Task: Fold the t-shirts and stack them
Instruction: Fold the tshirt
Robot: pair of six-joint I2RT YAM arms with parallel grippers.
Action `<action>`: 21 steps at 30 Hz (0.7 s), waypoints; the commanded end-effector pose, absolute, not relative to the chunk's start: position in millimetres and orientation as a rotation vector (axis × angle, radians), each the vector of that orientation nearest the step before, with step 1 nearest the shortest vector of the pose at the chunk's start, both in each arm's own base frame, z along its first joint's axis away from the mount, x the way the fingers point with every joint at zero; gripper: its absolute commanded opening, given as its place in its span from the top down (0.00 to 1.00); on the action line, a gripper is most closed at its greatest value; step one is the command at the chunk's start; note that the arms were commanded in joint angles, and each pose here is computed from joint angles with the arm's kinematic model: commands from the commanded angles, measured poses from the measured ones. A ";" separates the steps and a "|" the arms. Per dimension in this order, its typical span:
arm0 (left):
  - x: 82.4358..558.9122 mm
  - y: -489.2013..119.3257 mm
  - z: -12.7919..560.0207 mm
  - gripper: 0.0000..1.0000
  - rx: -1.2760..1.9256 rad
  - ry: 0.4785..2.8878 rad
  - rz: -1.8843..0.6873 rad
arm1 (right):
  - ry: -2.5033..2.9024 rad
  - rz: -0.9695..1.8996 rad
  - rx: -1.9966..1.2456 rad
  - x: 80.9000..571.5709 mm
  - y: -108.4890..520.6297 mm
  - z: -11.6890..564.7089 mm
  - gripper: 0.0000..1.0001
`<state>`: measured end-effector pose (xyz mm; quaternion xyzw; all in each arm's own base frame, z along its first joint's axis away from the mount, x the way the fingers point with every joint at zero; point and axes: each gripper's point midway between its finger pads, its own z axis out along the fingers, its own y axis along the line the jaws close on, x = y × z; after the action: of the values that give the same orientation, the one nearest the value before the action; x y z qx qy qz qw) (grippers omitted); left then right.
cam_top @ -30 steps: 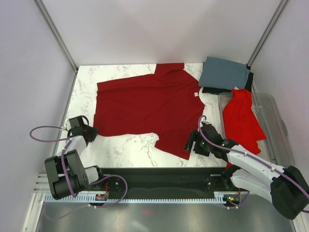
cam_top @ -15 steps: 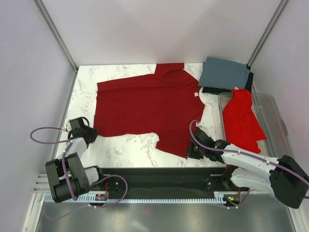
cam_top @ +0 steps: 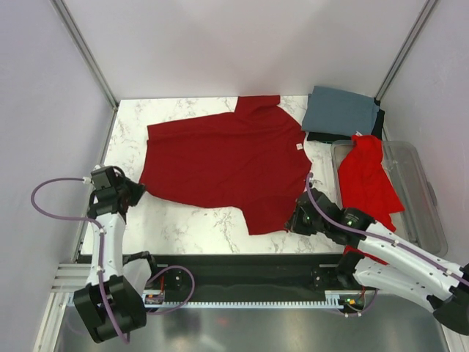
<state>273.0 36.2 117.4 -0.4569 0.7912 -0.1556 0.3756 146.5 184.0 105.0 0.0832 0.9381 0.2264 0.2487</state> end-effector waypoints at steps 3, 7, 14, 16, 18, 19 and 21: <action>244.9 23.5 141.2 0.98 -1.032 2.107 -0.380 | 2.569 0.602 0.265 126.2 172.5 130.0 1.00; 234.3 18.7 161.8 0.98 -1.004 2.086 -0.386 | 2.522 0.636 0.283 122.4 171.6 160.0 1.00; 236.8 24.9 178.2 0.98 -0.957 2.091 -0.338 | 2.425 0.542 0.233 146.9 174.6 198.0 1.00; 240.7 26.0 168.0 0.98 -0.955 2.135 -0.334 | 2.375 0.468 0.226 162.8 173.4 206.2 1.00; 244.8 27.4 162.0 0.98 -0.933 2.171 -0.327 | 2.348 0.387 0.182 179.5 179.4 214.9 1.00; 248.3 28.7 153.8 0.98 -0.926 2.214 -0.319 | 2.306 0.355 0.181 190.8 180.5 227.7 1.00; 255.1 31.3 148.2 0.98 -0.917 2.236 -0.313 | 2.315 0.246 0.139 210.3 182.7 223.8 1.00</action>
<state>245.1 29.0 148.4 -0.3929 0.8422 -0.1264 0.3468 177.2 190.2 209.7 0.0732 0.9231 0.1614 0.3411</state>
